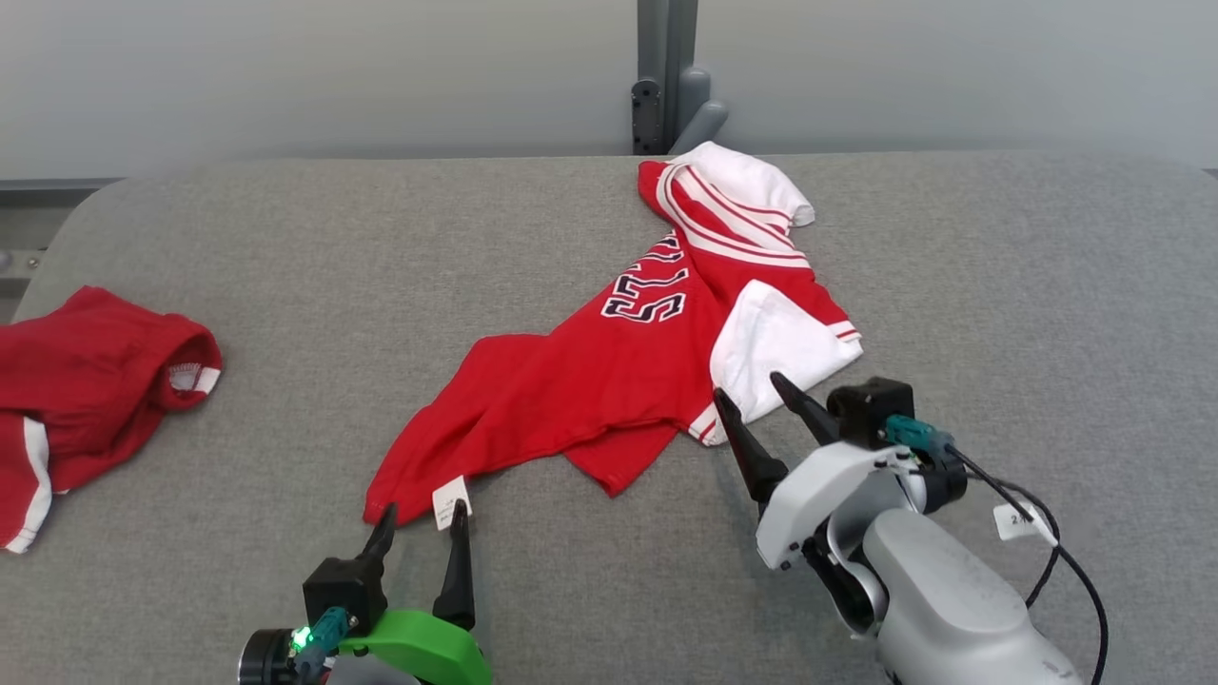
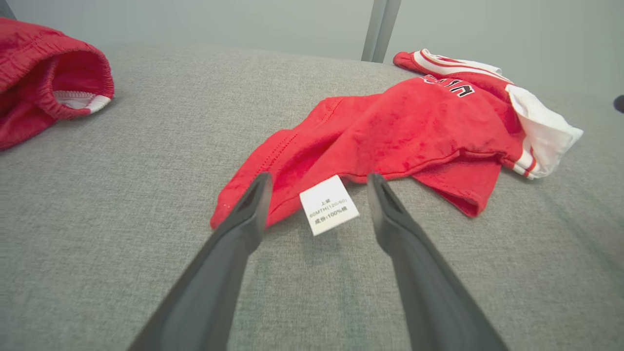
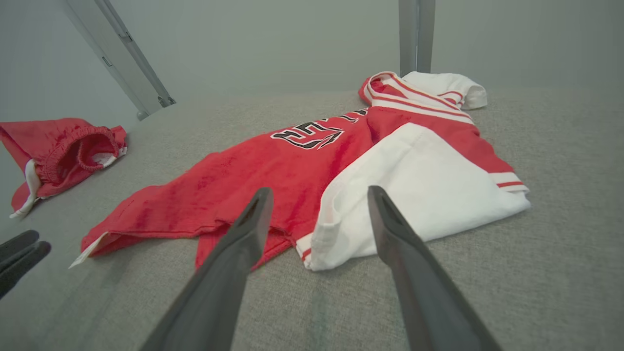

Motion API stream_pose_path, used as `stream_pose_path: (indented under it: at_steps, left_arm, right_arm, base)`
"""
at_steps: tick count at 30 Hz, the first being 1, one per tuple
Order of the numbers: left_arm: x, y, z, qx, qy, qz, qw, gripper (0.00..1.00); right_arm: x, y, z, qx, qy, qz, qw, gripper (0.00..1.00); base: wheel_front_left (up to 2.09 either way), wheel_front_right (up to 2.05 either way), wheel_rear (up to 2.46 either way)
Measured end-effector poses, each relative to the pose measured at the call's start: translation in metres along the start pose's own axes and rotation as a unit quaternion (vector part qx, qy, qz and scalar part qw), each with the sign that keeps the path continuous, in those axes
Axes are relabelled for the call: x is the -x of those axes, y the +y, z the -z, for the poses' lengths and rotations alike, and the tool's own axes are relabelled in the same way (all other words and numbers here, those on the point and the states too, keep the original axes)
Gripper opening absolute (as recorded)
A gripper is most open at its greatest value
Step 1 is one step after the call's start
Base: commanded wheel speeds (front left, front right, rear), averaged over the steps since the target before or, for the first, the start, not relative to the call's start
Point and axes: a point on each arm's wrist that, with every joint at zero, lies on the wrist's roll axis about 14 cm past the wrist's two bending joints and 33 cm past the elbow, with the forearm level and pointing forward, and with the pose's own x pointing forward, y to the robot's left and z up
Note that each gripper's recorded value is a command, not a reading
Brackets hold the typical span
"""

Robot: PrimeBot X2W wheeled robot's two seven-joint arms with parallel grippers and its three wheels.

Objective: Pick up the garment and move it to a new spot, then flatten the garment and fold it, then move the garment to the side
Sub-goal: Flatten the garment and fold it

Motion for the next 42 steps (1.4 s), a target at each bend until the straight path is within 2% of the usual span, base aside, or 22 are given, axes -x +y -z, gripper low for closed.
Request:
stream_pose_path:
  at_steps: [6, 10, 16, 19, 26, 33, 42]
  left_arm:
    - [0.007, 0.011, 0.005, 0.005, 0.006, -0.018, 1.0, 1.0]
    - [0.009, 0.017, 0.01, 0.009, 0.014, -0.028, 0.999, 1.0]
    - [0.01, 0.021, 0.014, 0.015, 0.022, -0.038, 0.999, 1.0]
    - [0.011, 0.024, 0.015, 0.019, 0.024, -0.045, 0.999, 1.0]
    - [0.011, 0.026, 0.018, 0.022, 0.028, -0.05, 0.998, 1.0]
    - [0.005, 0.028, 0.012, 0.018, 0.021, -0.051, 0.998, 1.0]
    - [0.004, 0.029, 0.011, 0.013, 0.019, -0.051, 0.998, 1.0]
  right_arm:
    - [-0.033, 0.009, -0.015, 0.034, 0.022, -0.025, 0.999, 1.0]
    - [-0.06, 0.007, -0.035, 0.094, 0.041, -0.032, 0.994, 1.0]
    - [-0.08, -0.025, -0.038, 0.14, 0.116, 0.005, 0.983, 1.0]
    - [-0.083, -0.028, -0.026, 0.137, 0.151, 0.011, 0.979, 1.0]
    - [-0.063, -0.028, 0.029, 0.123, 0.251, 0.012, 0.96, 1.0]
    - [-0.057, -0.025, 0.047, 0.114, 0.271, 0.006, 0.956, 1.0]
    - [-0.059, -0.011, 0.048, 0.116, 0.256, -0.017, 0.96, 1.0]
  base:
    - [0.0, 0.0, 0.0]
    - [0.0, 0.0, 0.0]
    - [0.0, 0.0, 0.0]
    - [0.0, 0.0, 0.0]
    - [0.0, 0.0, 0.0]
    - [0.0, 0.0, 0.0]
    - [0.0, 0.0, 0.0]
